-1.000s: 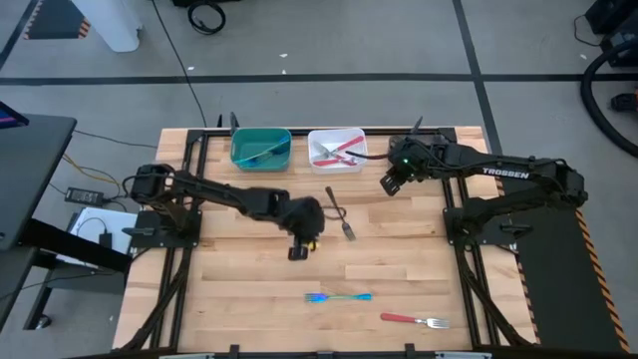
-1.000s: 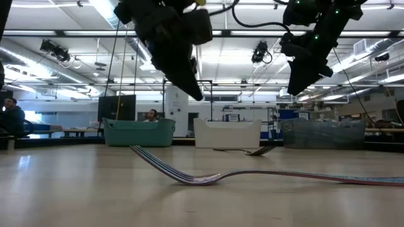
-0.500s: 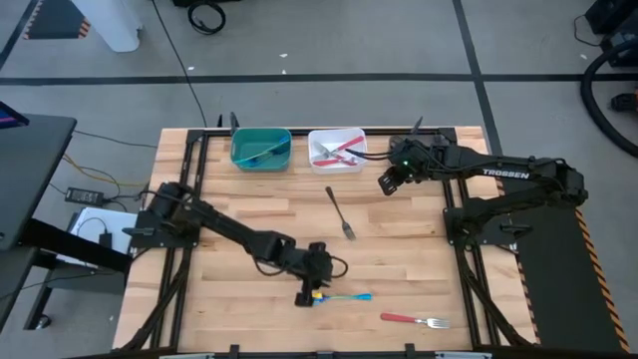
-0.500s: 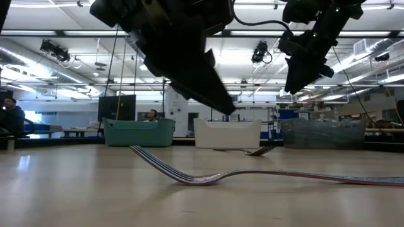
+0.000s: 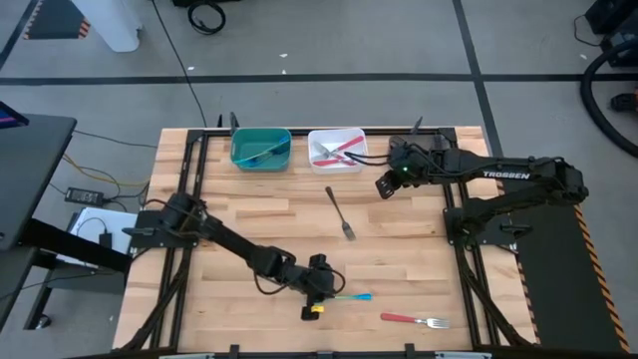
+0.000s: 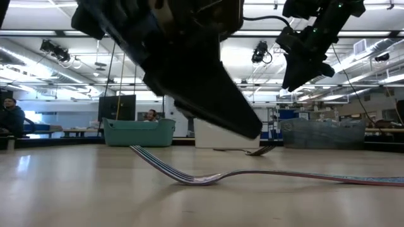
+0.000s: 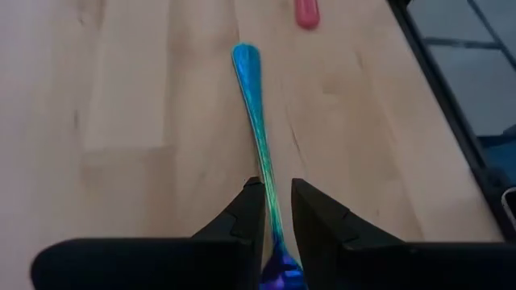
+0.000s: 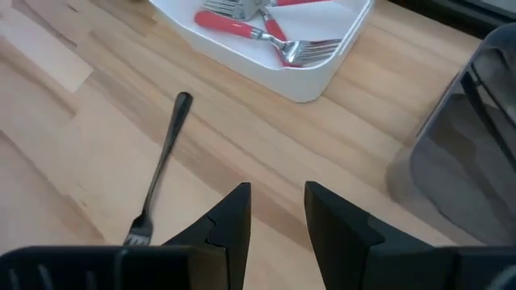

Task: Sort silverware by color (type)
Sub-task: Put the iridescent blue fork into the green bin, then put the red fork into the white bin

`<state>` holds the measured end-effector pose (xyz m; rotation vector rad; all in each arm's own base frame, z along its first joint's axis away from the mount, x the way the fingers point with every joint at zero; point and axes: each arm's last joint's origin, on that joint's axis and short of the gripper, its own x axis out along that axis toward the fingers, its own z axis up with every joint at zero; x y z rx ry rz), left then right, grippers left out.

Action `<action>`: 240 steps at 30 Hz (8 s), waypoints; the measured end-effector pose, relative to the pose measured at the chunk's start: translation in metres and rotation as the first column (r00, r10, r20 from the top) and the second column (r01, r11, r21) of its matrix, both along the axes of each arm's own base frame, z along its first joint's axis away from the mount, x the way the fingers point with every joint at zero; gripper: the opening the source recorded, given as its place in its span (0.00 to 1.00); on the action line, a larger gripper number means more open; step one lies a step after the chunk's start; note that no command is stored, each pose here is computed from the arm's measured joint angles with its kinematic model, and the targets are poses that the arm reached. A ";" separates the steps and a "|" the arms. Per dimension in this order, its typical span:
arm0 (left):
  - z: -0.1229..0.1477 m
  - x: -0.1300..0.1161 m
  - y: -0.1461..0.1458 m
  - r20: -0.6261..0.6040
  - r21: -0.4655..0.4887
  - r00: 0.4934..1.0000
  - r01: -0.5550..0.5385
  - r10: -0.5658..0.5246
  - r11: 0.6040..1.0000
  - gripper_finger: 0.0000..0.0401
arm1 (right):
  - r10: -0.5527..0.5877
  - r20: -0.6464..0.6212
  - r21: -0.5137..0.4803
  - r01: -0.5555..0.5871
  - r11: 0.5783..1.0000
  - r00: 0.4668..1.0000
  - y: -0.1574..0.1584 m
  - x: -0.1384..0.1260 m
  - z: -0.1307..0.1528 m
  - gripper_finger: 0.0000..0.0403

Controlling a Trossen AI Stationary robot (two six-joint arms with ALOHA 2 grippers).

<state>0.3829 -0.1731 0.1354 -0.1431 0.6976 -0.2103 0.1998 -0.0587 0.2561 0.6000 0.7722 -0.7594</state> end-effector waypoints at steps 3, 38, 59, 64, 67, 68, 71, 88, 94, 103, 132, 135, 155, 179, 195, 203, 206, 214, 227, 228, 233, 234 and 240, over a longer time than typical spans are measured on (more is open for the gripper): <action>-0.008 0.001 -0.004 -0.004 -0.008 1.000 0.000 0.000 1.000 0.16 | 0.003 0.008 0.008 -0.003 1.000 1.000 0.003 0.001 0.000 0.31; -0.049 0.009 0.012 -0.103 0.119 0.990 -0.087 0.099 0.989 0.03 | 0.046 -0.013 -0.054 -0.046 0.997 0.999 0.019 0.004 0.000 0.31; 0.006 -0.006 0.018 -0.077 0.279 0.997 0.030 -0.009 0.960 0.02 | 0.093 -0.064 -0.112 -0.100 0.989 0.994 0.018 0.003 0.000 0.31; 0.020 -0.015 0.033 -0.135 0.382 0.990 0.014 0.041 0.924 0.02 | 0.101 -0.069 -0.117 -0.108 0.987 0.992 0.018 0.003 0.000 0.31; 0.034 -0.023 0.049 -0.186 0.427 0.979 0.001 0.087 0.904 0.02 | 0.100 -0.070 -0.117 -0.108 0.987 0.992 0.018 0.003 0.000 0.31; 0.039 -0.024 0.055 -0.188 0.435 0.977 -0.010 0.102 0.901 0.02 | 0.101 -0.073 -0.116 -0.109 0.987 0.992 0.018 0.003 0.000 0.31; 0.060 -0.033 0.074 -0.210 0.464 0.965 -0.042 0.156 0.885 0.02 | 0.100 -0.073 -0.116 -0.108 0.987 0.992 0.018 0.003 0.000 0.31; 0.132 -0.098 0.216 -0.342 0.549 0.801 -0.255 0.492 0.796 0.03 | 0.143 -0.125 0.006 -0.144 0.990 0.982 0.026 -0.005 -0.029 0.31; 0.145 -0.129 0.278 -0.341 0.565 0.693 -0.389 0.635 0.727 0.03 | 0.172 -0.106 -0.003 -0.173 0.985 0.979 0.034 -0.003 -0.030 0.31; 0.130 -0.159 0.358 -0.409 0.432 0.634 -0.499 0.656 0.751 0.03 | 0.208 -0.075 -0.010 -0.210 0.978 0.975 0.042 0.001 -0.029 0.31; 0.073 -0.155 0.417 -0.513 0.424 0.587 -0.461 0.626 0.780 0.29 | 0.223 0.074 0.137 -0.231 0.963 0.972 0.046 0.008 -0.024 0.31; 0.080 -0.154 0.413 -0.550 0.408 0.577 -0.445 0.603 0.797 0.30 | 0.244 0.090 0.188 -0.257 0.948 0.966 0.049 0.009 -0.025 0.31; 0.118 -0.090 0.278 -0.513 0.079 0.822 -0.240 0.246 0.967 0.30 | 0.405 0.139 0.264 -0.428 0.864 0.904 0.166 -0.009 -0.032 0.31; 0.121 -0.074 0.066 -0.416 0.090 0.909 0.041 0.000 0.995 0.30 | 0.575 0.080 0.569 -0.511 0.644 0.814 0.263 0.011 -0.084 0.31; 0.122 -0.086 0.033 -0.377 0.128 0.924 -0.011 0.059 0.992 0.30 | 0.539 -0.142 0.590 -0.367 0.720 0.830 0.293 -0.051 -0.092 0.31; 0.122 -0.086 0.035 -0.363 0.165 0.930 0.001 0.060 0.986 0.30 | 0.575 -0.140 0.528 -0.431 0.732 0.806 0.294 -0.056 -0.093 0.30; 0.122 -0.086 0.034 -0.361 0.169 0.931 0.003 0.059 0.986 0.30 | 0.582 -0.129 0.506 -0.452 0.735 0.803 0.294 -0.056 -0.093 0.29; 0.122 -0.085 0.035 -0.351 0.200 0.935 0.018 0.054 0.980 0.30 | 0.578 -0.121 0.477 -0.463 0.747 0.807 0.296 -0.053 -0.099 0.27; 0.119 -0.083 0.044 -0.355 0.229 0.933 0.035 0.051 0.973 0.30 | 0.662 -0.224 0.507 -0.495 0.706 0.715 0.321 -0.042 -0.134 0.14; 0.119 -0.083 0.045 -0.355 0.232 0.934 0.038 0.049 0.972 0.30 | 0.658 -0.230 0.504 -0.491 0.711 0.717 0.321 -0.042 -0.136 0.13; 0.119 -0.082 0.046 -0.351 0.245 0.936 0.059 0.032 0.968 0.30 | 0.621 -0.237 0.479 -0.467 0.744 0.747 0.319 -0.041 -0.137 0.07; 0.119 -0.082 0.046 -0.351 0.245 0.936 0.059 0.032 0.968 0.30 | 0.612 -0.236 0.476 -0.459 0.750 0.755 0.318 -0.041 -0.137 0.05; 0.119 -0.082 0.046 -0.351 0.244 0.936 0.056 0.034 0.968 0.30 | 0.602 -0.223 0.486 -0.448 0.751 0.767 0.318 -0.040 -0.137 0.03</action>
